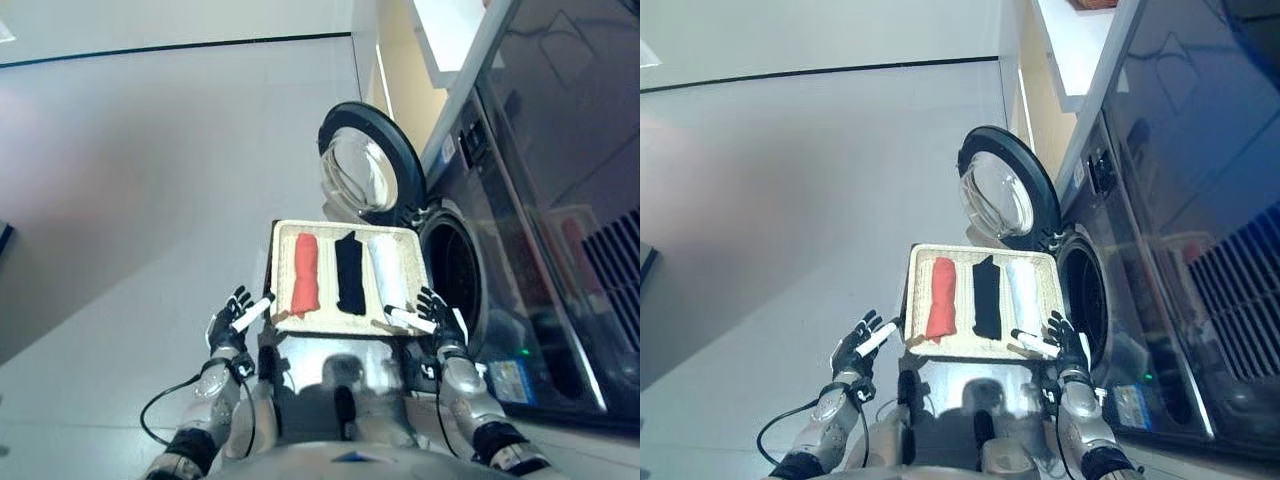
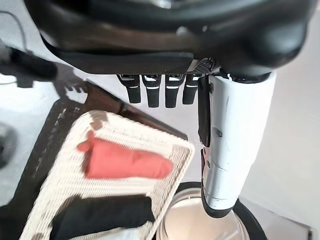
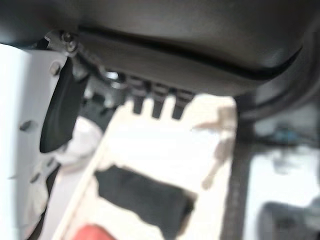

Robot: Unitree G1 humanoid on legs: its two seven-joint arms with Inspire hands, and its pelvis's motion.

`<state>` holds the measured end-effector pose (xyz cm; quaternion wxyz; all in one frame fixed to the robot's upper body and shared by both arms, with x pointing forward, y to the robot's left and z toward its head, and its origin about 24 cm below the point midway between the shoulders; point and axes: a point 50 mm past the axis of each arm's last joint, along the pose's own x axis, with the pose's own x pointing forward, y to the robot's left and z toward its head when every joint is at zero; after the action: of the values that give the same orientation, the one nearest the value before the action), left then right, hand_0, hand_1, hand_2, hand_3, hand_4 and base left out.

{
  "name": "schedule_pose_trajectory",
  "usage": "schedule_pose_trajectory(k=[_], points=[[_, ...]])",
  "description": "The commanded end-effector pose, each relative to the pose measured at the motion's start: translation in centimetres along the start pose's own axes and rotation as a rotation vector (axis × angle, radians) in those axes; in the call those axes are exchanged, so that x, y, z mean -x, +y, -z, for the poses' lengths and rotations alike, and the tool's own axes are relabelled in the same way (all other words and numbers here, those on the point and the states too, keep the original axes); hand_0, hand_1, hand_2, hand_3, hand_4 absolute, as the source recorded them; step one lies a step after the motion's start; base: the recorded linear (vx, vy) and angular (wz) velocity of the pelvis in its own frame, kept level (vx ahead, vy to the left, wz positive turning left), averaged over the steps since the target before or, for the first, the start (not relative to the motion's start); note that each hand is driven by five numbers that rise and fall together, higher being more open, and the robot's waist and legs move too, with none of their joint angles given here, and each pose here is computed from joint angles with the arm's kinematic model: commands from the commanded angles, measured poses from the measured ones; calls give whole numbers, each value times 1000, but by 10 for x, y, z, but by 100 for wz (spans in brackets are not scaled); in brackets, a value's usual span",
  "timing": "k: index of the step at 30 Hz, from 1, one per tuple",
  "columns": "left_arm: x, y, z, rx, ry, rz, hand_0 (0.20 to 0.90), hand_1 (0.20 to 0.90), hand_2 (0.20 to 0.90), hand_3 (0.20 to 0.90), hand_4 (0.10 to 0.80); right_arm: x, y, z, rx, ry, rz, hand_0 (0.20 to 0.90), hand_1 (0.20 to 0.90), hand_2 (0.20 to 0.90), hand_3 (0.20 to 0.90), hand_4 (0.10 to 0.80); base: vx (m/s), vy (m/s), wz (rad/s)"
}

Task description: Pick up the clothes and place them into the washing machine

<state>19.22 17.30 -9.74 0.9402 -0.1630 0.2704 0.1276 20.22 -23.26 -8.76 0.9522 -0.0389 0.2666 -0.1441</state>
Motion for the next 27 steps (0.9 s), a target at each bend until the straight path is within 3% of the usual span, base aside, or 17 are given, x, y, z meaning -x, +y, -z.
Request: schedule_pose_trajectory(k=[1,17,27], points=[[-8,-11,-52,45,-249,55,900,900,900,900,800,-7,8,-37,-18,-177,-32,900,900,900,900,800,170,192,-71],[-14,5,-83,63,-343,1,900,900,900,900,800,-18,29,-73,-59,-267,-69,900,900,900,900,800,111,144,-29],[-17,4,-90,134,-362,-14,900,900,900,900,800,-24,38,-102,-99,-342,-75,900,900,900,900,800,59,-102,8]])
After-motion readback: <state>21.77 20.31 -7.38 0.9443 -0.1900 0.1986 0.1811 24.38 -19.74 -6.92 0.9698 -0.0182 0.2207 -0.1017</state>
